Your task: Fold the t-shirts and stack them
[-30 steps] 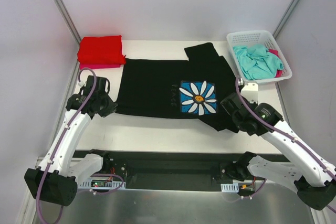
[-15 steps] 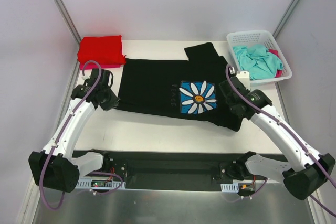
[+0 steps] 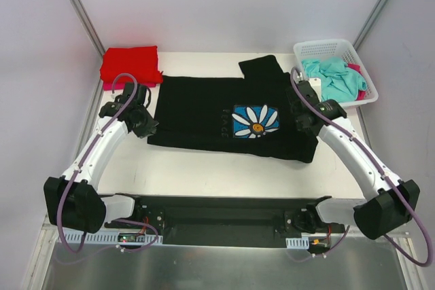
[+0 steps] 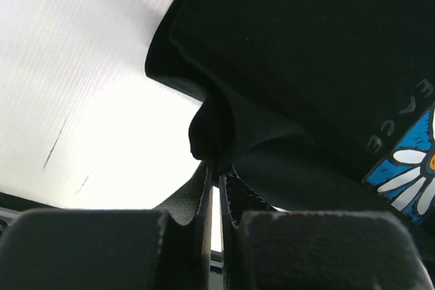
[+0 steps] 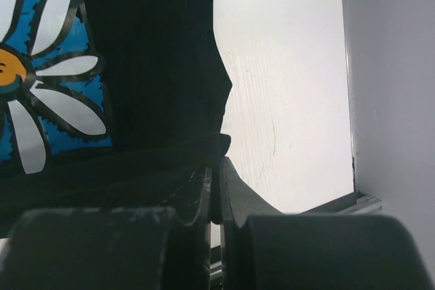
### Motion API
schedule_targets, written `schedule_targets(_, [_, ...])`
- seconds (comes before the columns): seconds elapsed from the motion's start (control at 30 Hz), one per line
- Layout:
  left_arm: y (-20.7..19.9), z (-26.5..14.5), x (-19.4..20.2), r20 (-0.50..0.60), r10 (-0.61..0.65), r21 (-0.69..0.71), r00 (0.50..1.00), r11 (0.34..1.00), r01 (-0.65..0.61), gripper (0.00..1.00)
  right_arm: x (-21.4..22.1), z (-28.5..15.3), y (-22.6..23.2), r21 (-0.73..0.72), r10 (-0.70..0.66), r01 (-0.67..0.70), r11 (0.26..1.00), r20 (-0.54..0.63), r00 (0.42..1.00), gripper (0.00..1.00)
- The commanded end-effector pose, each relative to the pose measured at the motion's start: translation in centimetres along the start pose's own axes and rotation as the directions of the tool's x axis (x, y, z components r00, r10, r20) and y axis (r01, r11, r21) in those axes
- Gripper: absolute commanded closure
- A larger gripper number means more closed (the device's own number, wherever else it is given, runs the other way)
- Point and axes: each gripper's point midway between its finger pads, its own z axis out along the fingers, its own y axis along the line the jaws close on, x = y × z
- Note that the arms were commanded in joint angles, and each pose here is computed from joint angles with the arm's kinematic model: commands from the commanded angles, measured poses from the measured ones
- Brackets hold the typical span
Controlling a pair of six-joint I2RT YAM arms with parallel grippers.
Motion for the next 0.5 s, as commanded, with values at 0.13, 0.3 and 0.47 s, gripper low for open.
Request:
schedule_targets(0.13, [-1.2,0.1,-1.7,0.038,0.015,0.014,0.999,1.000,-0.016,1.00,-3.7,0.3,0.8,-0.038,0.032,-0.031,0.999,0.024,0.999,0.99])
schedule_targets(0.3, [-1.3,0.5,-2.1,0.041,0.016,0.002,0.999,1.000,-0.016,1.00,-4.2,1.1,1.8,-0.049,0.024,-0.024,0.999,0.010,1.000,0.99])
schedule_targets(0.47, [-1.6,0.7,-2.4,0.042,0.016,0.000,0.999,1.000,-0.016,1.00,-4.7,1.6,2.4,-0.051,0.019,-0.019,0.999,0.003,1.000,0.99])
